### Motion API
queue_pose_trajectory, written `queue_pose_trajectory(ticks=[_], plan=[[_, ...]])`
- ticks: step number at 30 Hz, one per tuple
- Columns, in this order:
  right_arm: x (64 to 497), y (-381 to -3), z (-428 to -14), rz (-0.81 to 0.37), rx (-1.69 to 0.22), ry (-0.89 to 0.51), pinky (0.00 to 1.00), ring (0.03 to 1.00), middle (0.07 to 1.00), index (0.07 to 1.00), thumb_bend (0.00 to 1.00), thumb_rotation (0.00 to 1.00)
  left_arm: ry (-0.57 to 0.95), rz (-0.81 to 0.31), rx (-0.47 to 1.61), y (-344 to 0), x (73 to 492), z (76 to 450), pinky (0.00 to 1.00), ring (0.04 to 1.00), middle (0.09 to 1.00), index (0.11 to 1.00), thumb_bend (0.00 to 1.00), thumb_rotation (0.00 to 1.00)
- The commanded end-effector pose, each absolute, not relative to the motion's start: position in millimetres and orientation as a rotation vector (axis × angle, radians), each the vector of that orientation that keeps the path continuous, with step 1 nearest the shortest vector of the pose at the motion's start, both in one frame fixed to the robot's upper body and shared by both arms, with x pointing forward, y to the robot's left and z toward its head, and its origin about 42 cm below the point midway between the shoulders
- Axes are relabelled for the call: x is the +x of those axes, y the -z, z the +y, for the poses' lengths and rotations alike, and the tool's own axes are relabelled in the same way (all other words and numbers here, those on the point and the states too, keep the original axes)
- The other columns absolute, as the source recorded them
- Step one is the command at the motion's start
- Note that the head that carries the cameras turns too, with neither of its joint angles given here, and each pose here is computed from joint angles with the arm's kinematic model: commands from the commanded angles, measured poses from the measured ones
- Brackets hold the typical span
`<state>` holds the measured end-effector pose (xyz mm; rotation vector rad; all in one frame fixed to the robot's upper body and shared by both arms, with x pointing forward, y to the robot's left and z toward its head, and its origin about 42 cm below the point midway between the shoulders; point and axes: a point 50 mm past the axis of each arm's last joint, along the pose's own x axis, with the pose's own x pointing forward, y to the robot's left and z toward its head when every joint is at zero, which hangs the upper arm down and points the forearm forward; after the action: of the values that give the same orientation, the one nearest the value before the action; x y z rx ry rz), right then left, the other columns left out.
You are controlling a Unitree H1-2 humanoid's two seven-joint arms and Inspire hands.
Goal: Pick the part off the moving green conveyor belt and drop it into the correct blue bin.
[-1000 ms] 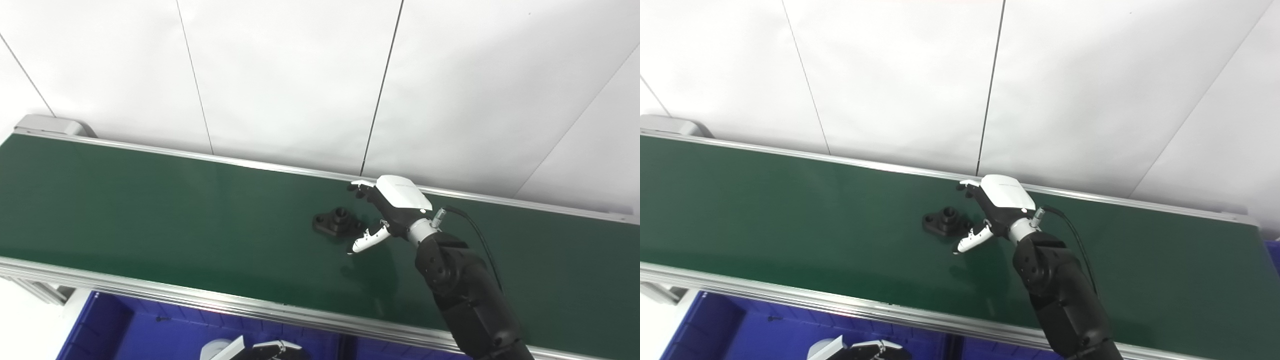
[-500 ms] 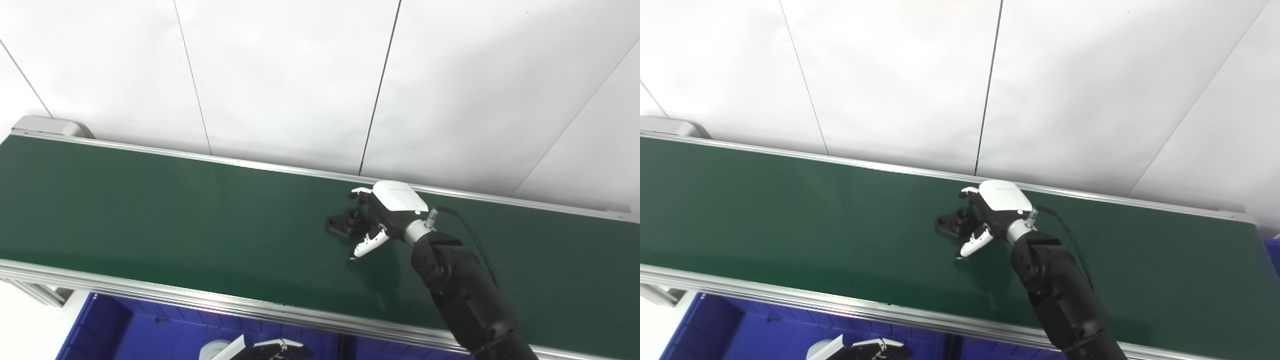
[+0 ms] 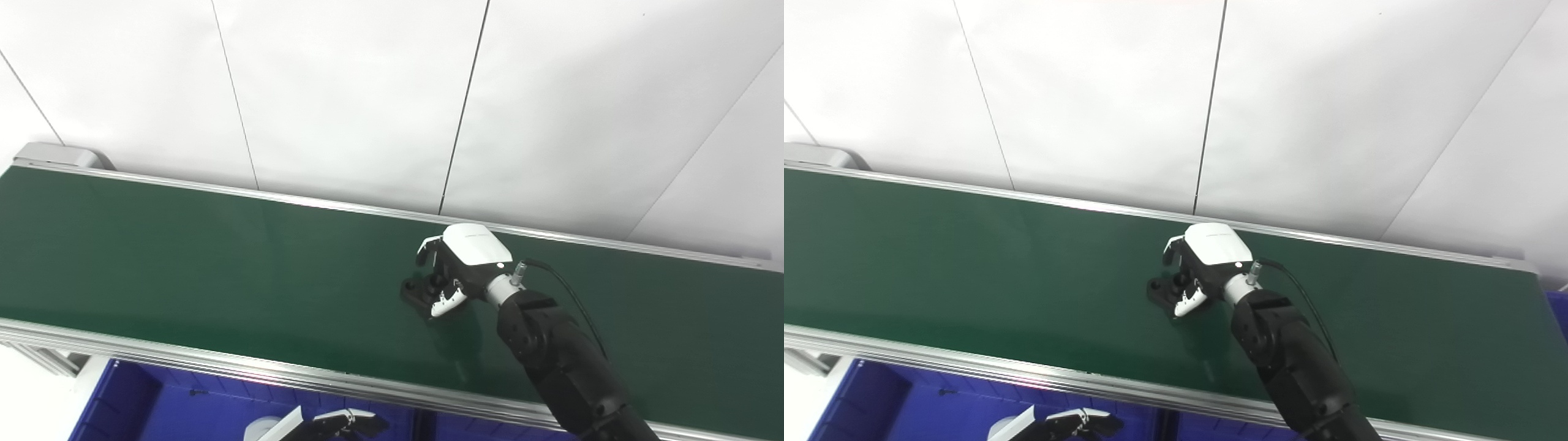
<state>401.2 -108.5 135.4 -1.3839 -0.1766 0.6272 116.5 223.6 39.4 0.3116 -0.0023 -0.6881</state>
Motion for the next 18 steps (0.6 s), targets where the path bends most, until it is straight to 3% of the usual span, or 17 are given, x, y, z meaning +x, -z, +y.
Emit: queue_pose_trajectory(ticks=[1,12,14,18], plan=[[392,-124,-105,-0.179,-1.438,-0.692,0.26,0.368,0.467,0.533,0.51,0.00,0.665,-0.067,0.284,-50,117,221,0.74,0.800,0.825,0.798,0.95,0.19],[378,-113,-116,-0.243,-1.537,-0.740,0.16,0.393,0.456,0.512,0.52,0.00,0.652,-0.071,0.274,-50,116,217,0.76,0.808,0.835,0.806,0.94,0.22],[373,-112,-117,-0.268,-1.547,-0.734,0.16,0.248,0.405,0.495,0.52,0.00,0.653,-0.069,0.274,-49,116,217,0.77,0.811,0.838,0.810,0.94,0.22],[365,-121,-119,-0.332,-1.509,-0.694,0.16,0.213,0.392,0.495,0.52,0.00,0.653,-0.070,0.275,-50,116,217,0.77,0.814,0.842,0.816,0.93,0.22]])
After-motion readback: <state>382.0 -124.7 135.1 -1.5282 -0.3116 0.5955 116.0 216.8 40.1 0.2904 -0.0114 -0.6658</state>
